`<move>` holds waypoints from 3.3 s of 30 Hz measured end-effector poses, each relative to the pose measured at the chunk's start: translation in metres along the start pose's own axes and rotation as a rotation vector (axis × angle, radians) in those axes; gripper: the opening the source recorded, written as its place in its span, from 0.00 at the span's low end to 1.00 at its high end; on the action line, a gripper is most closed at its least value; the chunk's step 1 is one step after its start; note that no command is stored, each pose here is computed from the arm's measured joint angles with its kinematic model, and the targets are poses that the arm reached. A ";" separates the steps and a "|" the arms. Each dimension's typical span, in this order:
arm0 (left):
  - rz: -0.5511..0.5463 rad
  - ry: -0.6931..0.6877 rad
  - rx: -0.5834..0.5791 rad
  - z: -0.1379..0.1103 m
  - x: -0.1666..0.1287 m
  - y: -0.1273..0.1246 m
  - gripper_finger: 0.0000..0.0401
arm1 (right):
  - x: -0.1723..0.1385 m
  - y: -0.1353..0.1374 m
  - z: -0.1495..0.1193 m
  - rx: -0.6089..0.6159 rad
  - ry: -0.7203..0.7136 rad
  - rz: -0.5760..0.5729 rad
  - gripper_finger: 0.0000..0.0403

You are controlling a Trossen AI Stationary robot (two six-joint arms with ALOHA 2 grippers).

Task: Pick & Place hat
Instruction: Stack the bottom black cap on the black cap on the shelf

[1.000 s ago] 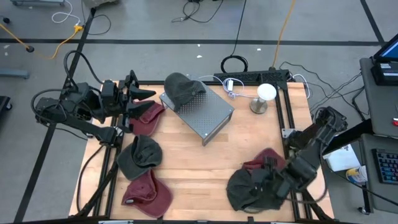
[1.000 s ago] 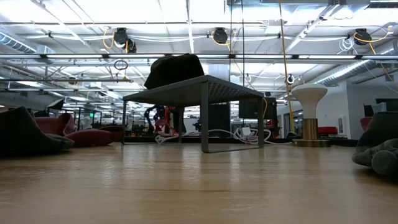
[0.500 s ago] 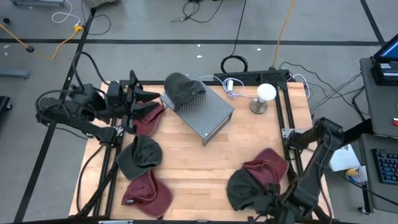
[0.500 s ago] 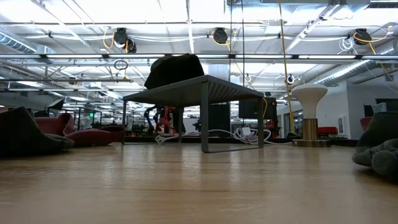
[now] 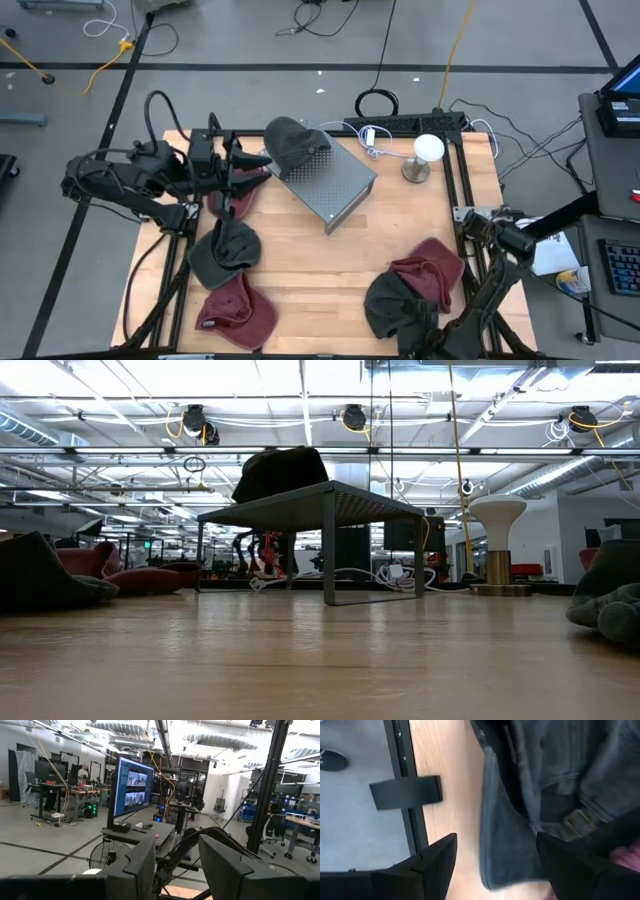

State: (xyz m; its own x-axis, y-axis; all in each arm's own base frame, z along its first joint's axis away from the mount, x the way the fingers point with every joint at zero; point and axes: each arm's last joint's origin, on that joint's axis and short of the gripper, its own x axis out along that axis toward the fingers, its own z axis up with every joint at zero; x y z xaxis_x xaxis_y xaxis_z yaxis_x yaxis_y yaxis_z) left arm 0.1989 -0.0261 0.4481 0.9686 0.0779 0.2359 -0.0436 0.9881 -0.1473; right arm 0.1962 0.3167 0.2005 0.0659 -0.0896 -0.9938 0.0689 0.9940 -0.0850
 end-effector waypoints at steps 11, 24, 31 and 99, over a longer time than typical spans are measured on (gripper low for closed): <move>0.000 0.000 -0.034 0.000 0.000 0.000 0.39 | 0.014 -0.006 -0.005 0.025 -0.062 -0.179 0.48; -0.001 -0.001 -0.050 0.000 0.000 0.000 0.39 | -0.001 -0.010 -0.004 0.086 -0.143 -0.074 0.03; -0.004 -0.007 -0.051 0.002 -0.002 0.000 0.39 | -0.070 -0.042 -0.009 0.161 -0.360 0.059 0.01; -0.132 -0.090 -0.146 0.019 -0.012 0.011 0.39 | -0.156 -0.312 0.032 -0.113 -2.087 -0.240 0.01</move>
State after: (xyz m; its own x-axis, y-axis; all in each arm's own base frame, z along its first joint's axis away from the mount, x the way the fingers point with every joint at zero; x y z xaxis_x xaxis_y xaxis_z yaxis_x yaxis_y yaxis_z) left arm 0.1827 -0.0134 0.4619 0.9377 -0.0326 0.3460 0.1241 0.9614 -0.2457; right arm 0.1963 0.0185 0.3845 0.8250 -0.0272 0.5644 0.2033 0.9462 -0.2516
